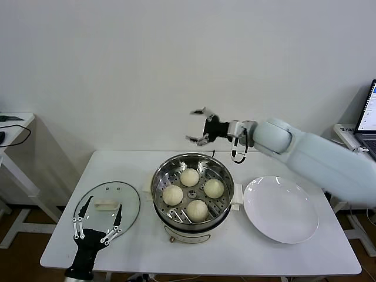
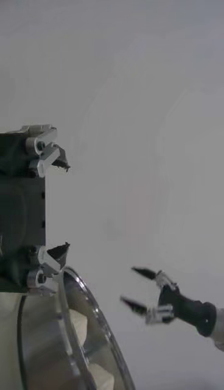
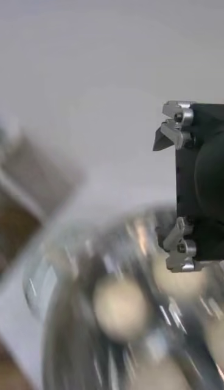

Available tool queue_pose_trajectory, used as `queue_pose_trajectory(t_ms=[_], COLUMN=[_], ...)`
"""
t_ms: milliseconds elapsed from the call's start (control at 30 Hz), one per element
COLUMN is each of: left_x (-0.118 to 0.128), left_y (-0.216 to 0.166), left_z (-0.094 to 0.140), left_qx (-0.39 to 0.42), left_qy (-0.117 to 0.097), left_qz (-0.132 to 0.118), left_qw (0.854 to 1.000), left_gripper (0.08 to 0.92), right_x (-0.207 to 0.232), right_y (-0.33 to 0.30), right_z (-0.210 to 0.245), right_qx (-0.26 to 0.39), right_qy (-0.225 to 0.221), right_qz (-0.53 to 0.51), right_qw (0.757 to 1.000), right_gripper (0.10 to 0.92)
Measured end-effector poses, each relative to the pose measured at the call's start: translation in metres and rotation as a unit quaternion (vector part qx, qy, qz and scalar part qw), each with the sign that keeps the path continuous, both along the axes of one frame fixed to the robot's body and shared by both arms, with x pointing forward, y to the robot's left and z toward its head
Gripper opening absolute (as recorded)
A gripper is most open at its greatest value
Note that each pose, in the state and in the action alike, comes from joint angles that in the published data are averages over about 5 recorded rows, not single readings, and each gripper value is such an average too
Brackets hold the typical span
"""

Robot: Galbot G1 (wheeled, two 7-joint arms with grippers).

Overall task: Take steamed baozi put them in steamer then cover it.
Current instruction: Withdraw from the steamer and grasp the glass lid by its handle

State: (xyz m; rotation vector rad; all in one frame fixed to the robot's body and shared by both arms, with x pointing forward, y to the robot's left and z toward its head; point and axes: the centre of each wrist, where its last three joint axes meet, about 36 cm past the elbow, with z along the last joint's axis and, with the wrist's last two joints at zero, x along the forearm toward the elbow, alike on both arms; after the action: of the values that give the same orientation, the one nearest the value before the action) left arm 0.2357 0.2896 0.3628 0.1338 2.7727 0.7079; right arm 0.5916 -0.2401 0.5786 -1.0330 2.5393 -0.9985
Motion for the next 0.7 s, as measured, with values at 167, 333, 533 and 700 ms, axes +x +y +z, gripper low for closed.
queue_pose_trajectory(t_ms=[167, 333, 533, 700], left_x=[0.008, 0.016, 0.024, 0.028], left_y=[0.002, 0.005, 0.016, 0.03], left_z=[-0.001, -0.003, -0.012, -0.024], left_qx=[0.019, 0.056, 0.131, 0.211], left_qy=[-0.008, -0.022, -0.03, -0.018], left_qz=[0.012, 0.027, 0.045, 0.053], left_qw=[1.0, 0.998, 0.99, 0.976], left_gripper=[0.823, 0.823, 0.823, 0.823], right_x=[-0.021, -0.047, -0.087, -0.125], right_y=[-0.026, -0.051, -0.069, -0.073], right_z=[-0.042, -0.095, -0.16, -0.206], right_qx=[0.125, 0.208, 0.28, 0.317], right_qy=[-0.01, -0.005, -0.002, -0.001], right_qz=[-0.101, -0.183, -0.253, -0.289], right_qw=[0.987, 0.961, 0.926, 0.903], right_gripper=[0.823, 0.823, 0.823, 0.823])
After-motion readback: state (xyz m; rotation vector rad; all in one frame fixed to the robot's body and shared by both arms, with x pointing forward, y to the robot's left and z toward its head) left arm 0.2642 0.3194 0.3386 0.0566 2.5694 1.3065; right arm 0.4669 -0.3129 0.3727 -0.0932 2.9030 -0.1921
